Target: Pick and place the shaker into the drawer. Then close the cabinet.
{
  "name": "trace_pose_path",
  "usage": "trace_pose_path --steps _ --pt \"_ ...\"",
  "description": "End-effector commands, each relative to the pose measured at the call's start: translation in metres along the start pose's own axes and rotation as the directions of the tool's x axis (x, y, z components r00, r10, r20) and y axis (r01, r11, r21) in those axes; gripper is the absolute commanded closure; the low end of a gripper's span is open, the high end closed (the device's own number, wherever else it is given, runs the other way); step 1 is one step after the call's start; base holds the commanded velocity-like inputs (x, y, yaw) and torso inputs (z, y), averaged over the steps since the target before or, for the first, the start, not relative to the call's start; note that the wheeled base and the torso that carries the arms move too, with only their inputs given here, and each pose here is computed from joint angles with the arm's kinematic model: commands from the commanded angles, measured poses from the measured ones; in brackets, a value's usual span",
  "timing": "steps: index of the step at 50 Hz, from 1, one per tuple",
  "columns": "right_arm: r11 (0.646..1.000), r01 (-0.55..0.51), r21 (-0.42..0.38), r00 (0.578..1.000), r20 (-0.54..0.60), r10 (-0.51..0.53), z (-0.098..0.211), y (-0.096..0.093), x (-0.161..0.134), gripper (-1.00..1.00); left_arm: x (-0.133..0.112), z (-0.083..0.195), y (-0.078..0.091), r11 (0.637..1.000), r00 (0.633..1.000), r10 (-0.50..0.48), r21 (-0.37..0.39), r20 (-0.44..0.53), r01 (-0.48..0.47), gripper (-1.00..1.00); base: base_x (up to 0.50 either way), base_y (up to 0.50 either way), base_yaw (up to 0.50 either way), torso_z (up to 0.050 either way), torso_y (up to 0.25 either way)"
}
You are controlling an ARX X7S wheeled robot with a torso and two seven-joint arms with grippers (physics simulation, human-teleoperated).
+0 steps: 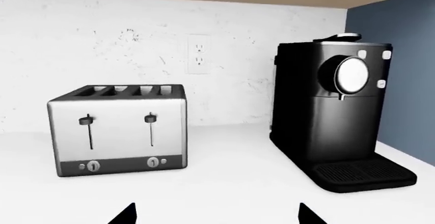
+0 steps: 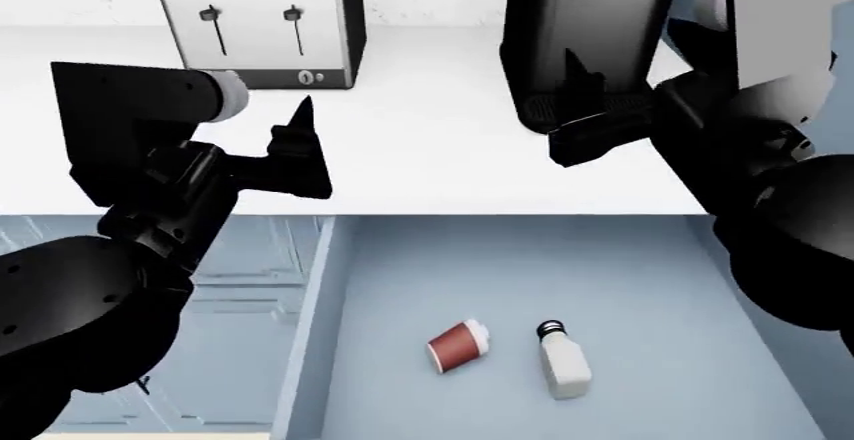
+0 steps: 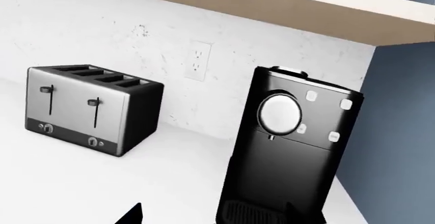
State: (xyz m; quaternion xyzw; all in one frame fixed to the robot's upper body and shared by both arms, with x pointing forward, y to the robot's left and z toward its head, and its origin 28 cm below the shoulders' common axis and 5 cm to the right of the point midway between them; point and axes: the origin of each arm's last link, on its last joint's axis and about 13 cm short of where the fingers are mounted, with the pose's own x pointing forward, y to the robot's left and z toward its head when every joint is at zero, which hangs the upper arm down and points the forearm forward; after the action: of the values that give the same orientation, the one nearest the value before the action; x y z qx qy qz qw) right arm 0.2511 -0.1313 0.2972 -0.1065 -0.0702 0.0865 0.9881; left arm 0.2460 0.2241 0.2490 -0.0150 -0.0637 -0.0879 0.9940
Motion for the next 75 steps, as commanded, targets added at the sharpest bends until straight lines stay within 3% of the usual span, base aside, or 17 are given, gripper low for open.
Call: trace_pose_path --steps 1,36,67,71,75 --pt "1.000 0.008 0.000 0.999 0.049 -0.008 0.007 0.003 -0.003 -1.00 0.001 0.001 0.002 0.999 0.999 0.046 -0.022 0.009 -0.046 -1.00 0.00 0.50 0.00 0.000 0.000" --pt "0.999 -0.046 -0.019 0.999 0.013 0.046 -0.006 0.011 0.000 -1.00 -0.004 -0.011 -0.002 0.999 0.999 0.033 -0.028 -0.020 -0.033 -1.00 -0.11 0.50 0.00 0.000 0.000" --pt "0.999 -0.034 -0.013 0.999 -0.019 0.034 -0.018 0.012 0.002 -1.00 -0.005 -0.021 -0.004 0.999 0.999 0.021 -0.026 -0.043 -0.022 -1.00 -0.13 0.50 0.00 0.000 0.000" --pt "0.999 -0.035 0.032 0.999 -0.036 0.036 -0.028 0.014 0.010 -1.00 0.000 -0.031 -0.006 1.000 0.998 0.018 -0.018 -0.056 -0.019 -1.00 0.00 0.24 0.00 0.000 0.000" --pt "0.996 -0.047 0.077 0.996 -0.078 0.053 -0.053 0.020 0.034 -1.00 0.021 -0.066 -0.007 0.998 0.991 0.068 -0.012 -0.117 -0.070 -1.00 0.00 0.00 0.00 0.000 0.000"
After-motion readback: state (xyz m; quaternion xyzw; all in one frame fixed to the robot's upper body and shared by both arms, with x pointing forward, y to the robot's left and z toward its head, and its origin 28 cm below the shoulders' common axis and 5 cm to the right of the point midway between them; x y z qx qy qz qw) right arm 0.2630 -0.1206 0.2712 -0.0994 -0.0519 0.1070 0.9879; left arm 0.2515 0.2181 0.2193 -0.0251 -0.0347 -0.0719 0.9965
